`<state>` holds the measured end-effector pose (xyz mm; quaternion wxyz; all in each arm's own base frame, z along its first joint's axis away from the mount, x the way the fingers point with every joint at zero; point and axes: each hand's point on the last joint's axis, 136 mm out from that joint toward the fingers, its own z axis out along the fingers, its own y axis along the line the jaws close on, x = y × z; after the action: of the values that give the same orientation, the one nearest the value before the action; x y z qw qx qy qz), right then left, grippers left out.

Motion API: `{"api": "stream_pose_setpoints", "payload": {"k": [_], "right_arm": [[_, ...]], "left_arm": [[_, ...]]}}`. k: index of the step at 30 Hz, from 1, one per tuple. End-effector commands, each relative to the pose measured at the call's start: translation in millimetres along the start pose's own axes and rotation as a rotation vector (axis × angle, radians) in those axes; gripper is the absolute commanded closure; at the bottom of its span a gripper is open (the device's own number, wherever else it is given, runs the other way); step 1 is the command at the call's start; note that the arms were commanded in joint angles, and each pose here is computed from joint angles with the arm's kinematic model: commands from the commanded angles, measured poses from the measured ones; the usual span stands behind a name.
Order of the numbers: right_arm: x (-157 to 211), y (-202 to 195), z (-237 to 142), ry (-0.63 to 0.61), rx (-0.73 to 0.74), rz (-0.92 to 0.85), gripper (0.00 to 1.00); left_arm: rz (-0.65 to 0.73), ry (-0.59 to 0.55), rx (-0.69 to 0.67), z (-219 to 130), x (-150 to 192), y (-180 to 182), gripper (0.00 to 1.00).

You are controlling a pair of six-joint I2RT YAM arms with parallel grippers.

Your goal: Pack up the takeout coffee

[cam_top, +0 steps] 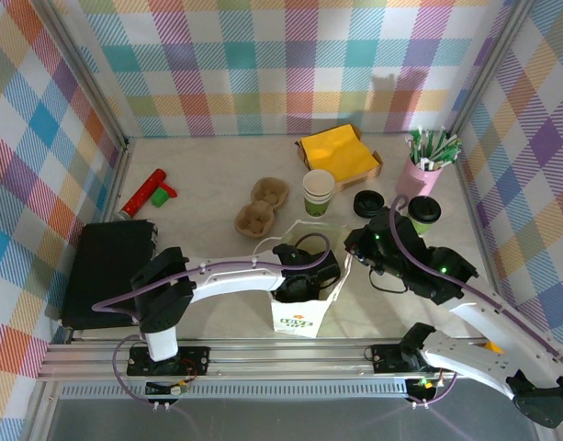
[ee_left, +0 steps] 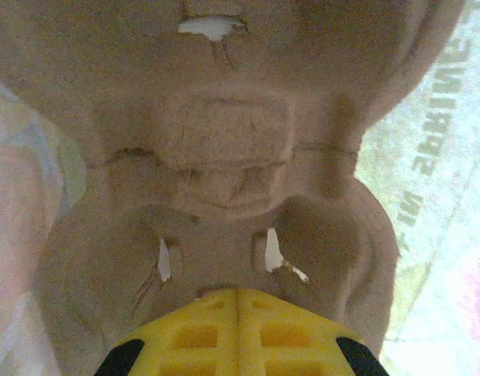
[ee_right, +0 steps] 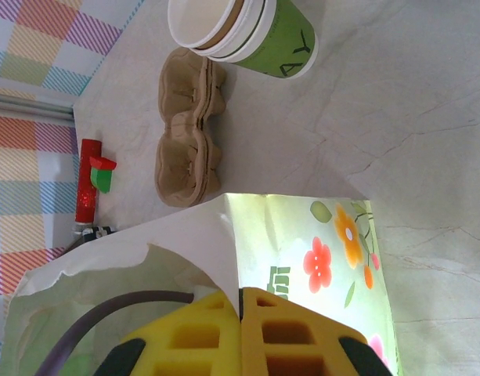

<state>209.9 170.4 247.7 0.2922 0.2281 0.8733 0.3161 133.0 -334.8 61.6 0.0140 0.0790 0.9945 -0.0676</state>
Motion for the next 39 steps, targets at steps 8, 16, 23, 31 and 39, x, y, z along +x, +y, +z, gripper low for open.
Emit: {"api": "stream_pose_setpoints", "payload": {"k": [8,16,23,31,39], "right_arm": [[-1,2,-4,0.003,-0.005,-0.022,1.0],[-2,4,-6,0.005,-0.013,-0.024,1.0],[-1,4,-6,0.007,-0.016,-0.02,1.0],[0,4,-7,0.009,-0.019,-0.021,1.0],[3,6,0,0.03,-0.002,-0.047,1.0]], "left_arm": [[0.01,0.068,-0.068,37,5,12,1.0],[0.003,0.088,-0.09,55,9,20,1.0],[0.0,0.107,-0.088,72,13,22,1.0],[0.001,0.112,-0.077,77,13,19,1.0],[0.049,0.0,-0.045,11,-5,-5,1.0]]}}
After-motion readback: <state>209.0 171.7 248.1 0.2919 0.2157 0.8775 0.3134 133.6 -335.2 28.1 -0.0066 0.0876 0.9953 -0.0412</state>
